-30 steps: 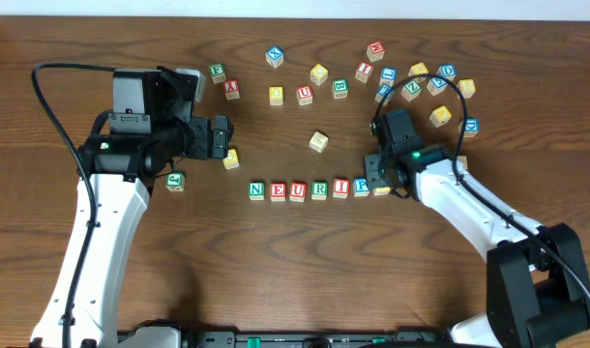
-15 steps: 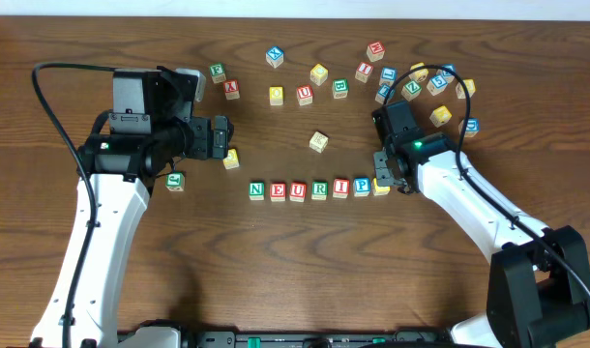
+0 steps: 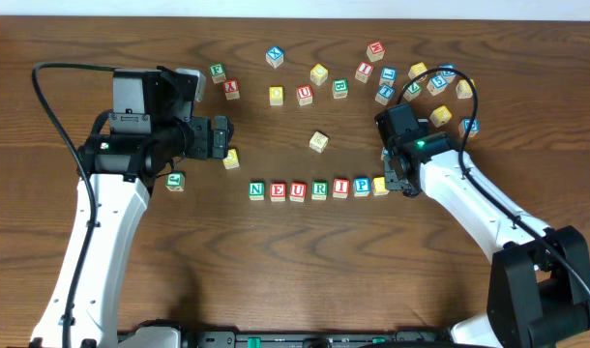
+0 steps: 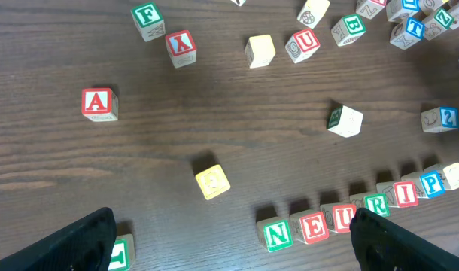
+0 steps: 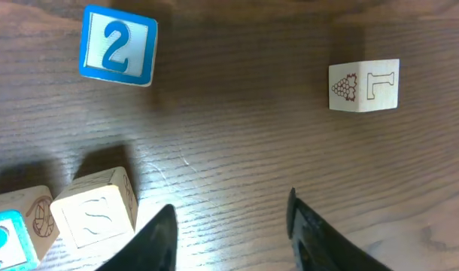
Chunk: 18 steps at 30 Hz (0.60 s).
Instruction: Spell out NEURIPS
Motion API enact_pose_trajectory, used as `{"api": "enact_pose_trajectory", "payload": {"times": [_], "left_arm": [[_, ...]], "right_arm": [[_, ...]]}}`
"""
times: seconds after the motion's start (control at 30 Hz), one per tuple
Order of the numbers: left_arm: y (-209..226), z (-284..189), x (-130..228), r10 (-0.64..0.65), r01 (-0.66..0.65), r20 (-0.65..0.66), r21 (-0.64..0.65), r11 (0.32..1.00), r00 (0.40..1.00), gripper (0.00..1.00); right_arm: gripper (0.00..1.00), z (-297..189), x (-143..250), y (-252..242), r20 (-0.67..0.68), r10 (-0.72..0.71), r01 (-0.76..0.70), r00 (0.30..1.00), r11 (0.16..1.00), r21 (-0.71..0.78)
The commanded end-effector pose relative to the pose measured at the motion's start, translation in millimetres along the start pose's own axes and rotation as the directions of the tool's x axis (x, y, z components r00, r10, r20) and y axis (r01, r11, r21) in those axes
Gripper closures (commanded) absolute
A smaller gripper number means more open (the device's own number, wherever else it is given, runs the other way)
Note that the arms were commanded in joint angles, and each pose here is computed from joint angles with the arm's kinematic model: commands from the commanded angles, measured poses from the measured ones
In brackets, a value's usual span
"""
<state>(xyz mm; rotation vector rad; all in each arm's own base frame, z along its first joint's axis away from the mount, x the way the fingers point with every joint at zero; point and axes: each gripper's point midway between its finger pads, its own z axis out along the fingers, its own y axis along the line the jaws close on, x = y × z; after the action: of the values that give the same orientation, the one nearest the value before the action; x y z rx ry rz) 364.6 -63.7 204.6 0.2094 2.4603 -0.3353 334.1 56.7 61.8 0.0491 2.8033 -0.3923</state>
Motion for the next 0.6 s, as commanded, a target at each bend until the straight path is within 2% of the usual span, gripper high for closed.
{"api": "enact_pose_trajectory", "payload": {"times": [0.0,0.13,0.27,0.57], "left_arm": [[-2.6,-8.2,-10.3,0.012,-0.012,0.032,0.008,1.000,0.999,0.02],[-2.6,-8.2,-10.3,0.012,-0.012,0.032,0.009,1.000,0.999,0.02],[-2.6,-8.2,-10.3,0.012,-0.012,0.032,0.009,1.000,0.999,0.02],[-2.6,-8.2,-10.3,0.012,-0.012,0.032,0.009,1.000,0.999,0.02]], "right_arm": [[0.64,2.9,-3.7,-3.0,0.015,0.027,-0.028,1.000,0.999,0.019],[0.74,9.7,2.1,-2.2,0.010,0.030,-0.030,1.000,0.999,0.014],[0.94,17.2,9.1,-5.2,-0.001,0.055,-0.055,0.999,0.998,0.020],[0.99,21.7,12.7,-5.7,-0.022,0.080,-0.081,0.997,0.997,-0.007]]}}
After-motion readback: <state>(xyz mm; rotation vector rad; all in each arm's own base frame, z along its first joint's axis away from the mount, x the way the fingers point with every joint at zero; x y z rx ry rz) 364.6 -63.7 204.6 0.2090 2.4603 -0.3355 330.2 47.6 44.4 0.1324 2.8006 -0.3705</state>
